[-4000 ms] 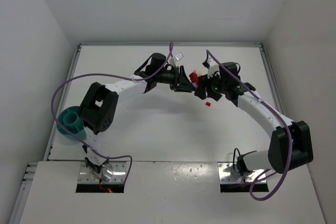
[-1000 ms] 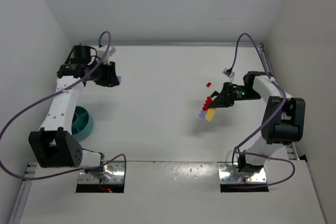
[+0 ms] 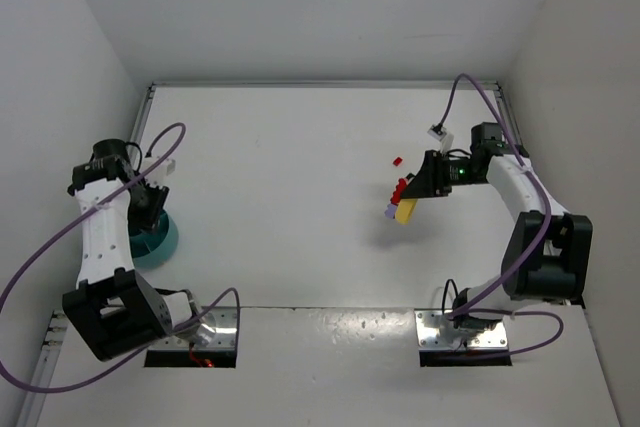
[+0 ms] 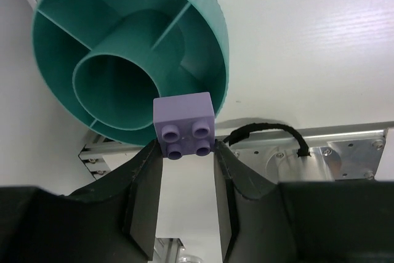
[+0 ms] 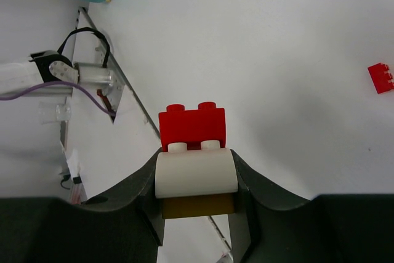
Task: Sort the legos into containers by color
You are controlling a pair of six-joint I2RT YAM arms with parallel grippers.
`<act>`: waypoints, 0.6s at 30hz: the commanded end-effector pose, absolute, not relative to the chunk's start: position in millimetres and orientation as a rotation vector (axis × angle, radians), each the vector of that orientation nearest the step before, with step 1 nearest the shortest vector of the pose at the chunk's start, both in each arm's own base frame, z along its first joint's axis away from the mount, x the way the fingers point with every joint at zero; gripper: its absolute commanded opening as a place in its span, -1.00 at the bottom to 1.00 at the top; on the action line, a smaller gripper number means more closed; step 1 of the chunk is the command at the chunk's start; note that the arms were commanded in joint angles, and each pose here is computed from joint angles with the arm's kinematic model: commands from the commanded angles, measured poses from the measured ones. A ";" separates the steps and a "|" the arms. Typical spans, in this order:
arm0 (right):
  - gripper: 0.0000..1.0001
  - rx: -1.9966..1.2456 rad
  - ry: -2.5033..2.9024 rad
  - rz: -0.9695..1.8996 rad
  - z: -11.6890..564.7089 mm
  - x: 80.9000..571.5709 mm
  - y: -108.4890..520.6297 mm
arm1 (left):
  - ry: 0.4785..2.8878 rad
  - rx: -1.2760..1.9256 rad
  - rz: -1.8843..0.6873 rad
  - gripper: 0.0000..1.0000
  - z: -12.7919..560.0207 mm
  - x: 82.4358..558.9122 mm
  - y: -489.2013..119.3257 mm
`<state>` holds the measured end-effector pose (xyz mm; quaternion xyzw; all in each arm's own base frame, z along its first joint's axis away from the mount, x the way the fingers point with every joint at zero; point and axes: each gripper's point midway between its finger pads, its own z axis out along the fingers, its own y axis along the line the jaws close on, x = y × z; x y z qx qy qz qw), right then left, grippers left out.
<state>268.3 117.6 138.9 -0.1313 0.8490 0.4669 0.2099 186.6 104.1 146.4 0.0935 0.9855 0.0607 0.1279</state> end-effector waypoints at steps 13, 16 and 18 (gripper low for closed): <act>-0.96 -0.381 2.332 1.274 147.5 282.3 117.8 | 2.913 0.351 0.160 -0.65 133.9 166.1 100.6; -0.96 -0.381 2.332 1.274 147.5 282.3 117.8 | 2.895 0.336 0.173 -0.50 137.5 170.6 102.2; -0.96 -0.381 2.332 1.274 147.5 282.3 117.8 | 2.895 0.336 0.173 -0.43 138.5 172.6 103.2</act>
